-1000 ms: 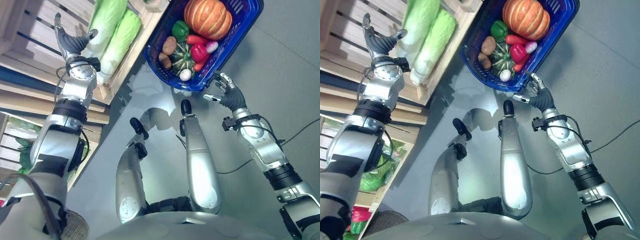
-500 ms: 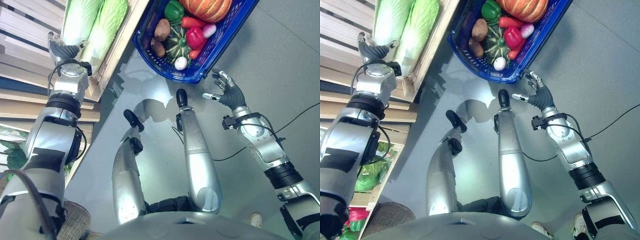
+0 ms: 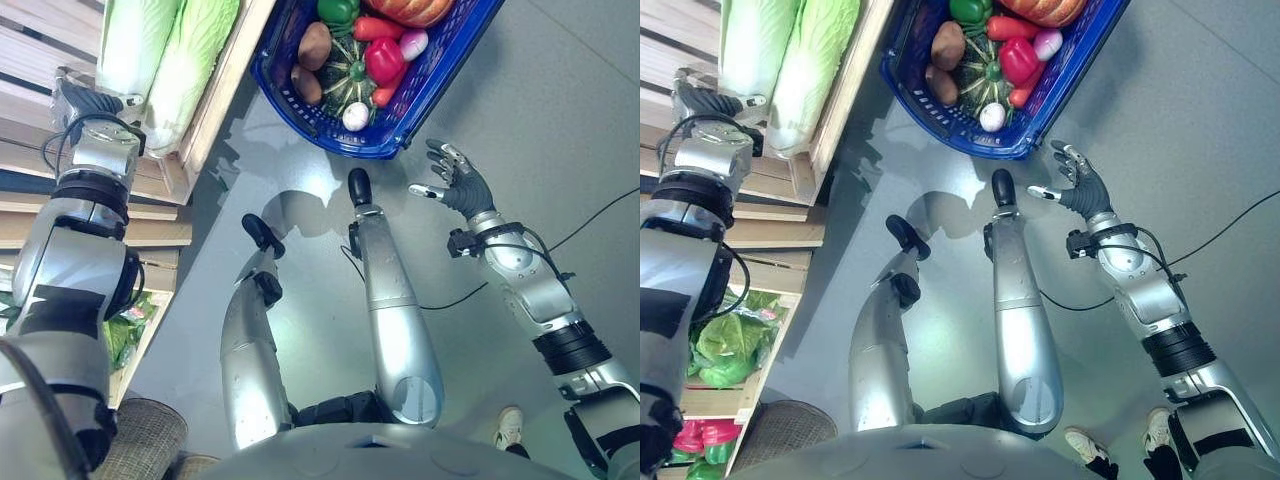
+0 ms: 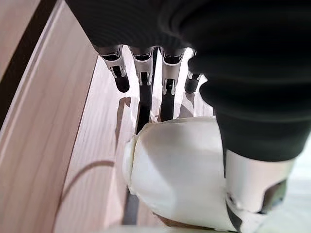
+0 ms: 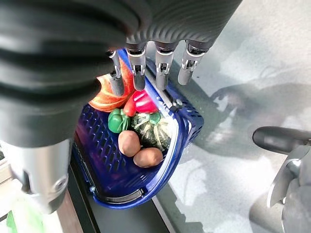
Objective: Pick up fruits and vegetables into the basket
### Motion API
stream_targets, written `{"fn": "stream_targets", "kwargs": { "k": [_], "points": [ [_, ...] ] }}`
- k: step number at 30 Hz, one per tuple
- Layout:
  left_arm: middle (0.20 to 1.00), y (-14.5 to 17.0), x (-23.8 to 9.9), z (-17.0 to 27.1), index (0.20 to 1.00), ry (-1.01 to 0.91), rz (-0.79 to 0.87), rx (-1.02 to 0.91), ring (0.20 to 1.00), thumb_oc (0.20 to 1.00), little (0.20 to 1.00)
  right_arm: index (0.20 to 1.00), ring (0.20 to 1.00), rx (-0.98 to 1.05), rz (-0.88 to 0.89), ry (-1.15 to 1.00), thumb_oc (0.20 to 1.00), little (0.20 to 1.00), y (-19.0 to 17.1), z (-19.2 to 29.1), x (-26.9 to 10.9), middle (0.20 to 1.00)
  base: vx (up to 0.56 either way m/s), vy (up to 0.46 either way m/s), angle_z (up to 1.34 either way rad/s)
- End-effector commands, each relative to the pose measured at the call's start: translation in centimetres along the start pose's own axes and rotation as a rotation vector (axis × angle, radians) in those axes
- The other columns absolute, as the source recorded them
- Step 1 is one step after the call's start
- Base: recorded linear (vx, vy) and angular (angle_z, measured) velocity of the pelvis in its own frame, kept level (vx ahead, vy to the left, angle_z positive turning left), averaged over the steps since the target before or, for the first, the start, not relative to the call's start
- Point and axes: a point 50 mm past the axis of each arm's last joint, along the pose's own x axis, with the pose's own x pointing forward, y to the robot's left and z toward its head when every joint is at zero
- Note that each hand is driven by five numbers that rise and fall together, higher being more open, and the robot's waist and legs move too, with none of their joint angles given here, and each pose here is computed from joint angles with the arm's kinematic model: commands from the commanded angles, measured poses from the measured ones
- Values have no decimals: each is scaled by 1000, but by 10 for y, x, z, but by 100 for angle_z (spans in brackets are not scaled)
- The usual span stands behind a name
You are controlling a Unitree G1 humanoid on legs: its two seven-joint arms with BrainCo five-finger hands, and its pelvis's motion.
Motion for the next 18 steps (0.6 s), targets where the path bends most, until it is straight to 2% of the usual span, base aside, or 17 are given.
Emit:
{"fn": "stream_targets", "kwargs": {
  "k": [1, 12, 18],
  "points": [
    [1000, 23, 10, -9, 1000, -21, 74, 127, 1000, 1000, 1000, 1000, 1000, 41, 19, -38, 1000, 1000, 3, 6, 1, 1000, 18, 42, -4],
    [1000, 27, 6, 26, 1000, -180, 163, 113, 1000, 1000, 1000, 1000, 1000, 47, -1, -35, 1000, 1000, 1, -1, -2, 1000, 5, 12, -2],
    [1000, 20, 2, 35, 1000, -203, 119, 16, 1000, 1000, 1000, 1000, 1000, 53, -7, -32, 1000, 1000, 4, -4, -2, 1000, 2, -6, 0]
  ]
}}
